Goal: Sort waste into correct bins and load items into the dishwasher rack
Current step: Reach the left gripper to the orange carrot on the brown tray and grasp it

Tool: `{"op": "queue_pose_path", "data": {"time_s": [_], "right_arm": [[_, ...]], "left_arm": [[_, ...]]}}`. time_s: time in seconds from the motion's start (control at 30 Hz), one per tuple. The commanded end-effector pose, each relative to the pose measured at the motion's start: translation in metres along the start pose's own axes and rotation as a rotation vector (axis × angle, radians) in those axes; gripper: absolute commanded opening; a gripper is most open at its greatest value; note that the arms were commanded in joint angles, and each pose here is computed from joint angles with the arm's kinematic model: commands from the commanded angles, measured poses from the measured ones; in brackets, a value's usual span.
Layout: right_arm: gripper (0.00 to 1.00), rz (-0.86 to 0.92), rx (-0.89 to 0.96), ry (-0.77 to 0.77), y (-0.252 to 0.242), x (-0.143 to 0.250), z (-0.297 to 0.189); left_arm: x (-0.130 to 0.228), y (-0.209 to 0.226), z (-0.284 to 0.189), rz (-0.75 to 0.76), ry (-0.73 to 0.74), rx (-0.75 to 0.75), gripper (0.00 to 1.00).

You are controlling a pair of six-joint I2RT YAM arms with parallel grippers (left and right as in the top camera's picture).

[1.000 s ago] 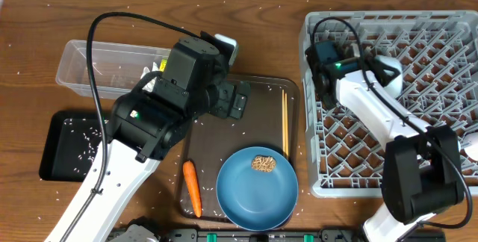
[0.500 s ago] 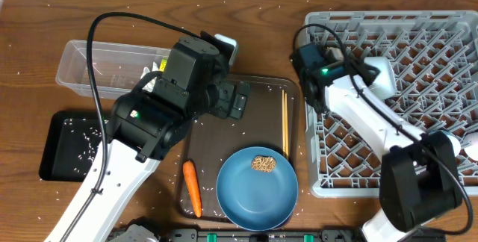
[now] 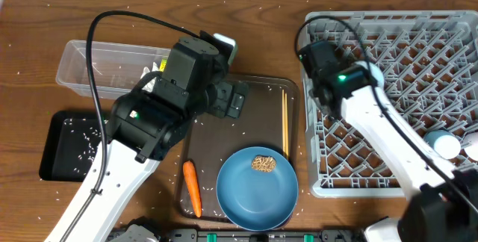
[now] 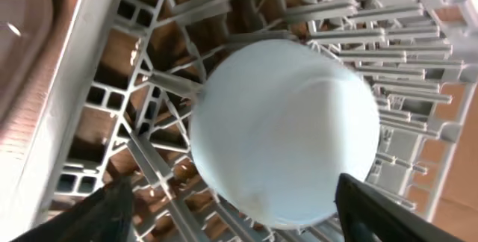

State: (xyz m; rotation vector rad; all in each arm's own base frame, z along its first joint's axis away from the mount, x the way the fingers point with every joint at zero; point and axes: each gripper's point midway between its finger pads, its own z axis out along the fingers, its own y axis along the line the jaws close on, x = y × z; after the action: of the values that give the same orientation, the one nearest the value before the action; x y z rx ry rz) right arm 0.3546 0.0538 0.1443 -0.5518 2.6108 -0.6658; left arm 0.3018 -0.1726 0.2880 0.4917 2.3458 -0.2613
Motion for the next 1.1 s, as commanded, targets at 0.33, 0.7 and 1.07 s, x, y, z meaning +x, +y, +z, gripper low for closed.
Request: {"op": "queue_pose_path", "data": {"time_s": [0.33, 0.7, 1.07], "right_arm": [[0.83, 0.651, -0.363, -0.146, -0.044, 0.006, -0.048], [0.98, 0.663, -0.549, -0.196, -0.031, 0.004, -0.078], [0.96, 0.676, -0.613, -0.172, -0.021, 0.006, -0.083]], "left_arm": [[0.017, 0.021, -0.023, 0.035, 0.036, -0.101, 0.98], [0.078, 0.030, -0.003, -0.096, 0.267, -0.164, 0.98], [0.187, 0.021, 0.046, -0.201, 0.619, -0.146, 0.92]]}}
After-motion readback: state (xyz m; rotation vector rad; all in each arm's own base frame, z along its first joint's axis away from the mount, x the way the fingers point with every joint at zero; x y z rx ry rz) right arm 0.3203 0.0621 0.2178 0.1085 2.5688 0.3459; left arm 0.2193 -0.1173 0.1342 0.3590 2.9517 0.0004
